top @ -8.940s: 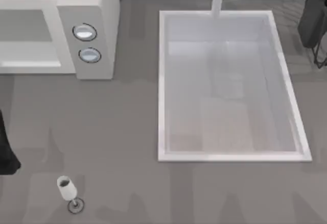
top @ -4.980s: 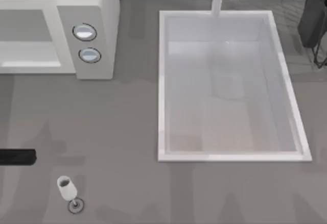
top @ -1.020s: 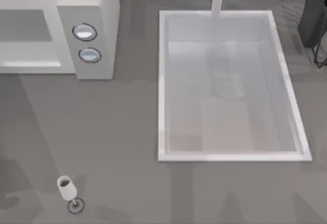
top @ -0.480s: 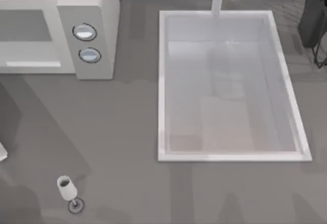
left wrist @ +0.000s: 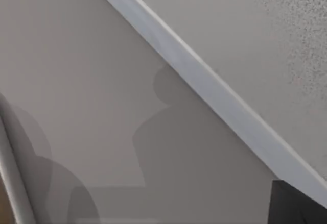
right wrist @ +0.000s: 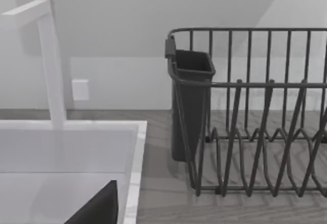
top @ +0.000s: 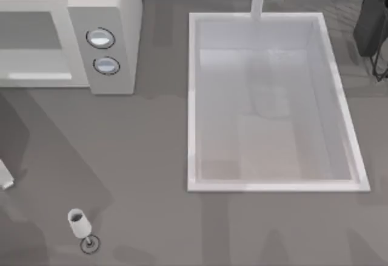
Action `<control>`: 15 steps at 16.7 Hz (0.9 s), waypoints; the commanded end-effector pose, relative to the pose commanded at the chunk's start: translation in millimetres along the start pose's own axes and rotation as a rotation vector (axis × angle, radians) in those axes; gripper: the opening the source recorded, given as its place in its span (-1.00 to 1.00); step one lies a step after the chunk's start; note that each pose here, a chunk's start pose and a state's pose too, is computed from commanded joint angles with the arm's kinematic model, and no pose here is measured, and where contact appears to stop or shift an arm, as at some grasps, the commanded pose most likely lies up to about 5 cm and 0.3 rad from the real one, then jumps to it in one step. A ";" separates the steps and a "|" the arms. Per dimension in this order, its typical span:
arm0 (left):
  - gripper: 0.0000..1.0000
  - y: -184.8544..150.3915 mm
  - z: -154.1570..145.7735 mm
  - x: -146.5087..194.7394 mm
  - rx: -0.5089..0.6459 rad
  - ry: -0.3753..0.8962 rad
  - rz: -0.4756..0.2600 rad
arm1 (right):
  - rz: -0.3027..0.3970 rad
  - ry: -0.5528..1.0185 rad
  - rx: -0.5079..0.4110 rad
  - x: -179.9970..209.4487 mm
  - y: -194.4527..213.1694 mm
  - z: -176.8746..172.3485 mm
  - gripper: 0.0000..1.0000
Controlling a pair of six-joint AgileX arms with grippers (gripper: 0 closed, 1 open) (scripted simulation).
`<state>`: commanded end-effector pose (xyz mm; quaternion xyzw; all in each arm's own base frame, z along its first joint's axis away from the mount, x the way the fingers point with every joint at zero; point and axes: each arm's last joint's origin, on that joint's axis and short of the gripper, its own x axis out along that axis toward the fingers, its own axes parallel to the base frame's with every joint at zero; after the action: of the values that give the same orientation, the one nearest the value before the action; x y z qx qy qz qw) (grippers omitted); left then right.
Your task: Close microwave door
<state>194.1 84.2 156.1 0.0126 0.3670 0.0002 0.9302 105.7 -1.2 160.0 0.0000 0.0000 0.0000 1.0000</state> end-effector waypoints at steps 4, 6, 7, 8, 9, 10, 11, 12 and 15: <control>-1.00 -28.1 3.7 3.8 0.000 0.019 -0.001 | 0.000 0.000 0.000 0.0 0.0 0.0 1.00; -1.00 -51.0 5.0 4.5 0.010 0.023 -0.009 | 0.000 0.000 0.000 0.0 0.0 0.0 1.00; -1.00 -62.6 5.0 3.9 0.015 0.021 -0.013 | 0.000 0.000 0.000 0.0 0.0 0.0 1.00; -1.00 -73.2 4.4 2.7 0.017 0.018 -0.015 | 0.000 0.000 0.000 0.0 0.0 0.0 1.00; -1.00 -82.0 3.5 1.2 0.017 0.013 -0.014 | 0.000 0.000 0.000 0.0 0.0 0.0 1.00; -1.00 -88.6 2.4 -0.3 0.013 0.007 -0.011 | 0.000 0.000 0.000 0.0 0.0 0.0 1.00; -1.00 -93.3 1.5 -1.6 0.008 0.002 -0.006 | 0.000 0.000 0.000 0.0 0.0 0.0 1.00; -1.00 -96.1 0.8 -2.6 0.004 -0.002 -0.003 | 0.000 0.000 0.000 0.0 0.0 0.0 1.00; -1.00 -97.2 0.5 -3.0 0.002 -0.003 -0.001 | 0.000 0.000 0.000 0.0 0.0 0.0 1.00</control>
<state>191.4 -13.0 156.2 0.0132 0.3654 -0.0007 0.9308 105.7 -1.2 160.0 0.0000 0.0000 0.0000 1.0000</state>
